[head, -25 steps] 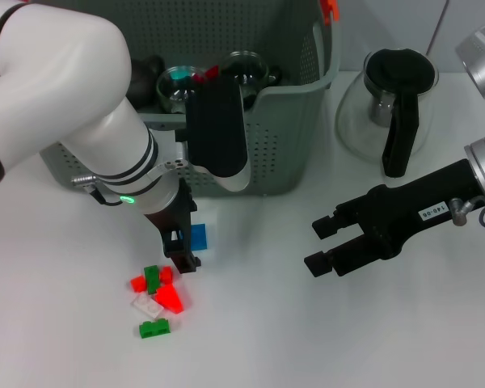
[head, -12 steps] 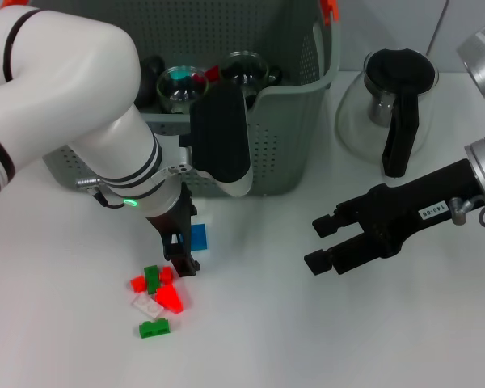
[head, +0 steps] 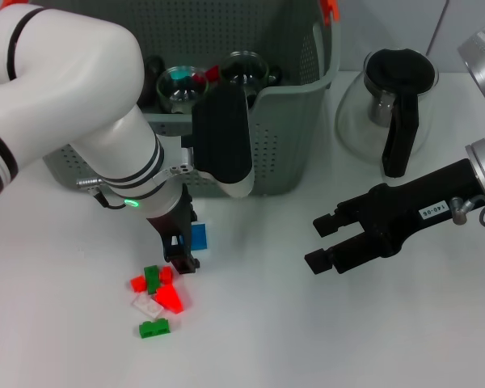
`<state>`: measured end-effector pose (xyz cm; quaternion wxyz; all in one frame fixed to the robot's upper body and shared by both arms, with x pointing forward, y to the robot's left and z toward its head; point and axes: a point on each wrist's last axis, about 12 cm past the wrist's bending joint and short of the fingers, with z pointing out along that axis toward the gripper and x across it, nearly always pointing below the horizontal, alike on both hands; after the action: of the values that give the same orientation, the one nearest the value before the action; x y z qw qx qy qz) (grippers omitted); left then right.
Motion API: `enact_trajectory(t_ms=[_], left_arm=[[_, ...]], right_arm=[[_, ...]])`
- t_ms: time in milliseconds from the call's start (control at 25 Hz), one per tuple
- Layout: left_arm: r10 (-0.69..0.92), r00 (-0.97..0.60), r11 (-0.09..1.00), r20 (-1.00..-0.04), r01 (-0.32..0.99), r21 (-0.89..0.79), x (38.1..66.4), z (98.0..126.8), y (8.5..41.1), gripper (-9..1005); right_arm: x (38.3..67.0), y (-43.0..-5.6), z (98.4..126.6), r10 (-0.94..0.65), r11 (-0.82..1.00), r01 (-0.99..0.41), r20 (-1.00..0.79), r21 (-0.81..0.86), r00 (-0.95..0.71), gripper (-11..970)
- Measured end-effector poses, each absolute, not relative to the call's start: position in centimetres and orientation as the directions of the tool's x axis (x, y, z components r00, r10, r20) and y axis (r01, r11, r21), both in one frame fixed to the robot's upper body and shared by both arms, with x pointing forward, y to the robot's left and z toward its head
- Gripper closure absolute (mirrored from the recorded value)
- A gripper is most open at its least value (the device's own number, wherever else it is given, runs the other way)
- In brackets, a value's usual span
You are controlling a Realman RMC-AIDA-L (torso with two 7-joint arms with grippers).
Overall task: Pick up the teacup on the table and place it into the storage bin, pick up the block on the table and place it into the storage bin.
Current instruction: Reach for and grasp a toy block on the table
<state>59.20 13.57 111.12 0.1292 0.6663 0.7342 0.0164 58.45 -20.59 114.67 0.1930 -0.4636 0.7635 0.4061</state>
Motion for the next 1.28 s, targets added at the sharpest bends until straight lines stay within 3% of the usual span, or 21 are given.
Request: enact_trajectory(t_ms=[360, 680, 1280], left_arm=[[0.983, -0.083, 0.114, -0.165, 0.975, 0.188, 59.35, 111.57, 13.46, 303], [0.982, -0.090, 0.119, -0.163, 0.977, 0.176, 59.49, 111.83, 13.36, 573], [0.980, -0.109, 0.136, -0.164, 0.977, 0.162, 59.47, 111.96, 13.34, 551]], right_arm=[[58.55, -20.64, 114.67, -0.550, 0.246, -0.866, -0.673, 0.436, -0.495, 134], [58.61, -20.83, 114.67, -0.545, 0.245, -0.871, -0.682, 0.426, -0.487, 135], [58.48, -21.14, 114.50, -0.541, 0.247, -0.870, -0.684, 0.426, -0.489, 134]])
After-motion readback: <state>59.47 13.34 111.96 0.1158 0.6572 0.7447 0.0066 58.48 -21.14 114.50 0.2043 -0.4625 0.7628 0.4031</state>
